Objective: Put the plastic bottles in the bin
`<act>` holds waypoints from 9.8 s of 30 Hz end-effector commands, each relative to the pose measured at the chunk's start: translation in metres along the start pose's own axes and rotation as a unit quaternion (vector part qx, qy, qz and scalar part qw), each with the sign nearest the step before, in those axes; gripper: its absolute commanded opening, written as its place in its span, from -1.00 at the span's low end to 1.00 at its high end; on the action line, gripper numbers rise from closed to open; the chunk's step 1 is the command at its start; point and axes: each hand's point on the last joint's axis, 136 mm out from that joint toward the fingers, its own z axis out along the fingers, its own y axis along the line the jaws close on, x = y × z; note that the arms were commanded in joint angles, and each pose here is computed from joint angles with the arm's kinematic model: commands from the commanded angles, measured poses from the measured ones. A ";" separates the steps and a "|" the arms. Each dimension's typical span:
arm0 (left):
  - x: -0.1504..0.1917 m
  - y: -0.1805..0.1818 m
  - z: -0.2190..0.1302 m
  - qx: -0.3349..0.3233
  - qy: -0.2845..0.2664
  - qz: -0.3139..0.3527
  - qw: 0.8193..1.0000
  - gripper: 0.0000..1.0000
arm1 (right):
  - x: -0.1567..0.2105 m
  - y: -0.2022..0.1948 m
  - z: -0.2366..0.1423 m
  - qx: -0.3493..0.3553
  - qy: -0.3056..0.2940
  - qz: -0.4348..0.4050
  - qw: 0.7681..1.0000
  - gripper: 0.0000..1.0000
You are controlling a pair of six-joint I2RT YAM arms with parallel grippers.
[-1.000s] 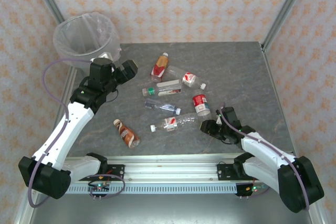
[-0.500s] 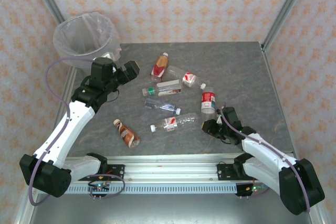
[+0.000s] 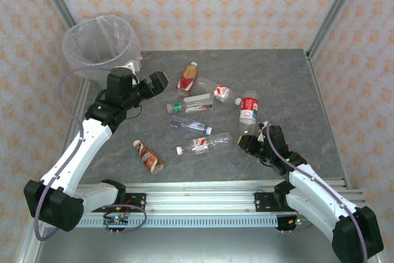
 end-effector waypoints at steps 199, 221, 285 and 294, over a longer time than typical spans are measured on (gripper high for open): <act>-0.265 0.134 0.063 -0.263 -0.149 -0.048 0.952 0.84 | -0.042 0.071 0.023 0.056 -0.060 -0.150 0.985 0.98; -0.238 0.070 0.005 -0.121 -0.182 -0.056 0.974 1.00 | -0.009 0.079 0.020 0.046 0.105 -0.447 0.887 0.98; -0.061 0.112 -0.095 -0.147 -0.147 -0.080 0.975 1.00 | 0.052 0.015 0.097 -0.011 0.321 -0.786 0.527 0.62; -0.061 0.113 -0.096 -0.150 -0.147 -0.080 0.975 1.00 | 0.050 0.020 0.089 -0.016 0.321 -0.789 0.523 0.32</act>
